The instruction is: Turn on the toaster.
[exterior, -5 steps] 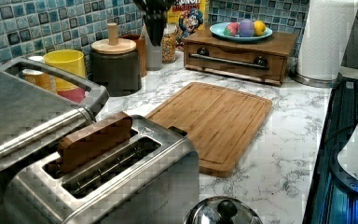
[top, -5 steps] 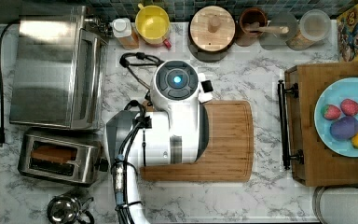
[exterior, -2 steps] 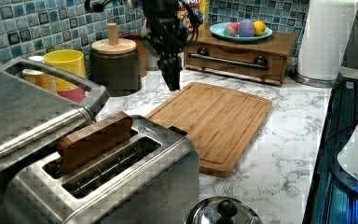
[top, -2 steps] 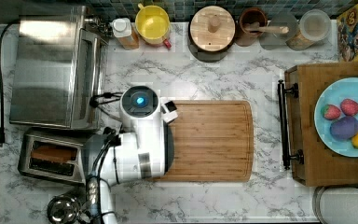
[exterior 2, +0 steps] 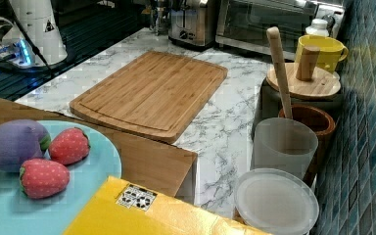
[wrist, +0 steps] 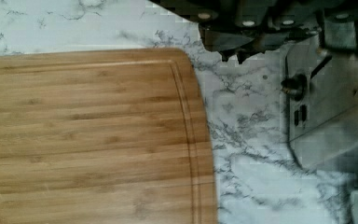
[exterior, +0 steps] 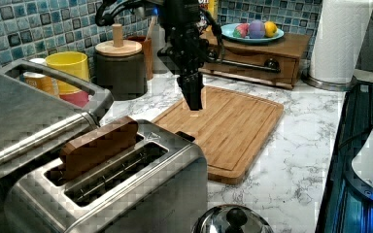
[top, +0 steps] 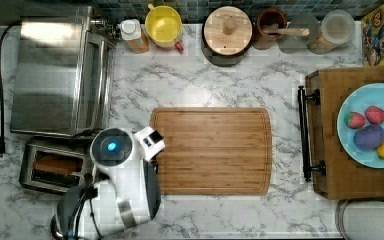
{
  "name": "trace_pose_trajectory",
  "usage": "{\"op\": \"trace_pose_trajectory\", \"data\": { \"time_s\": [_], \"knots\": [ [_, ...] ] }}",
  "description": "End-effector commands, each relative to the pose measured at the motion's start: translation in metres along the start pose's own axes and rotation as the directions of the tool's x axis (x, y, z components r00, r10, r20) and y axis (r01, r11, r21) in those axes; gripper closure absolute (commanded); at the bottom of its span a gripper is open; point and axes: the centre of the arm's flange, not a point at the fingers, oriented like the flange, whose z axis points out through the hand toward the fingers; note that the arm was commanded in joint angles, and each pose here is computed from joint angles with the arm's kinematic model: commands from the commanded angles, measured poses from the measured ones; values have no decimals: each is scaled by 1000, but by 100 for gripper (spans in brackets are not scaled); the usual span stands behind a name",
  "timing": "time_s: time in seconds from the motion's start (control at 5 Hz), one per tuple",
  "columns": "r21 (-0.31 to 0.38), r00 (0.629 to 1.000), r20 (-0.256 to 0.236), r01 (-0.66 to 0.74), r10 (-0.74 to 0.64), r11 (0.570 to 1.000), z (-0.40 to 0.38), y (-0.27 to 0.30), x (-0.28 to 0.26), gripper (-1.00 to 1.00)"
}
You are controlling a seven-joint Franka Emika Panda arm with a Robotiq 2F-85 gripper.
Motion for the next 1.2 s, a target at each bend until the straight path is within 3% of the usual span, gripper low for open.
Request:
{"op": "trace_pose_trajectory", "data": {
  "time_s": [0.2,0.6,0.8,1.2],
  "knots": [
    [11,993,-82,91,-89,996,-12,-21,-41,100],
    [8,997,-44,70,-69,998,1,-35,-49,100],
    [76,995,-36,91,-89,993,-3,-41,-57,100],
    [184,990,-131,74,-50,980,-27,-52,-71,100]
  ]
}}
